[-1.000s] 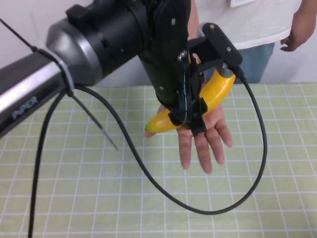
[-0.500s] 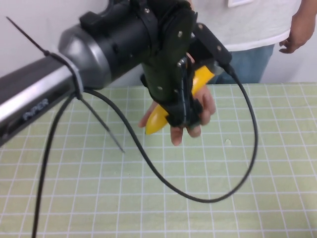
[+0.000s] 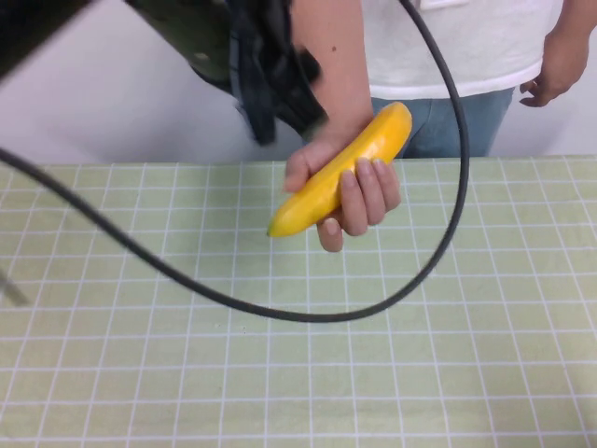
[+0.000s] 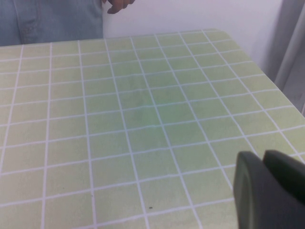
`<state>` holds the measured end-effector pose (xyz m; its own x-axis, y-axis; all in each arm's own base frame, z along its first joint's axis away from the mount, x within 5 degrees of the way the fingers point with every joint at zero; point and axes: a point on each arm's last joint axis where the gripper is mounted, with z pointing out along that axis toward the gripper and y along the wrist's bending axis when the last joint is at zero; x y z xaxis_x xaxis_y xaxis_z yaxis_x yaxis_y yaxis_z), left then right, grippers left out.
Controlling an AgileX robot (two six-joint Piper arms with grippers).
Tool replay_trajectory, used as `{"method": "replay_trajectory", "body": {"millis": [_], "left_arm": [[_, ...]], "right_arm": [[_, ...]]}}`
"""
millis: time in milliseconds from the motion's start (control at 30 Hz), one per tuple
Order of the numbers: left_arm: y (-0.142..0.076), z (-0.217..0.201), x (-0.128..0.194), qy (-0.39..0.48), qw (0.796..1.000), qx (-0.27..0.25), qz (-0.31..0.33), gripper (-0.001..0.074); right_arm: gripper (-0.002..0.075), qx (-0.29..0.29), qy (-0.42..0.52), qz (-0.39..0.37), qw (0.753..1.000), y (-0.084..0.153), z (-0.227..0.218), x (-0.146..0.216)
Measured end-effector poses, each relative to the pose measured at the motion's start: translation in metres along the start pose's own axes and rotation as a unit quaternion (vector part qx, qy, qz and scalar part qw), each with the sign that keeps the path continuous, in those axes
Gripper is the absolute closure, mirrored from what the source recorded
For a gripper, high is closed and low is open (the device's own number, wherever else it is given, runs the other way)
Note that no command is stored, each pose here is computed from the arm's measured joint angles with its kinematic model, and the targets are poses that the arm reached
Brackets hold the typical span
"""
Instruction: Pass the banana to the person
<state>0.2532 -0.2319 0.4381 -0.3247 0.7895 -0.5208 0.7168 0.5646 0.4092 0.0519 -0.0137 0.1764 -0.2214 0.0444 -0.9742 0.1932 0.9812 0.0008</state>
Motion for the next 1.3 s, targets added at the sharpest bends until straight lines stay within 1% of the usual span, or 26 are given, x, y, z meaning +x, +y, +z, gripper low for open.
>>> {"method": "replay_trajectory", "body": {"millis": [67,100,167,233,367,533,600,700,800,967,1300], "left_arm": [[0.004,-0.012,0.003,-0.01,1.0,-0.005,-0.009,0.0557],[0.007,-0.016,0.005,-0.013,1.0,-0.007,-0.015,0.0617],[0.012,-0.024,0.008,-0.021,0.999,-0.004,-0.03,0.0681],[0.016,-0.031,0.014,-0.027,0.999,0.002,-0.047,0.0711],[0.012,-0.051,0.036,-0.03,0.997,0.02,-0.069,0.0732],[-0.01,-0.053,0.084,0.014,0.995,0.054,-0.081,0.0736],[-0.019,-0.052,0.106,0.029,0.994,0.059,-0.085,0.0736],[-0.028,-0.056,0.133,0.021,0.993,0.059,-0.097,0.0736],[-0.035,-0.059,0.152,0.004,0.992,0.056,-0.113,0.0736],[-0.039,-0.066,0.166,0.004,0.99,0.055,-0.129,0.0736],[-0.04,-0.066,0.171,0.029,0.989,0.059,-0.13,0.0737]], "right_arm": [[0.0735,0.0,0.0,0.0,1.0,0.0,0.0,0.0],[0.0735,0.0,0.0,0.0,1.0,0.0,0.0,0.0],[0.0735,0.0,0.0,0.0,1.0,0.0,0.0,0.0],[0.0735,0.0,0.0,0.0,1.0,0.0,0.0,0.0],[0.0735,0.0,0.0,0.0,1.0,0.0,0.0,0.0],[0.0735,0.0,0.0,0.0,1.0,0.0,0.0,0.0],[0.0735,0.0,0.0,0.0,1.0,0.0,0.0,0.0],[0.0735,0.0,0.0,0.0,1.0,0.0,0.0,0.0],[0.0735,0.0,0.0,0.0,1.0,0.0,0.0,0.0],[0.0735,0.0,0.0,0.0,1.0,0.0,0.0,0.0],[0.0735,0.0,0.0,0.0,1.0,0.0,0.0,0.0]]}}
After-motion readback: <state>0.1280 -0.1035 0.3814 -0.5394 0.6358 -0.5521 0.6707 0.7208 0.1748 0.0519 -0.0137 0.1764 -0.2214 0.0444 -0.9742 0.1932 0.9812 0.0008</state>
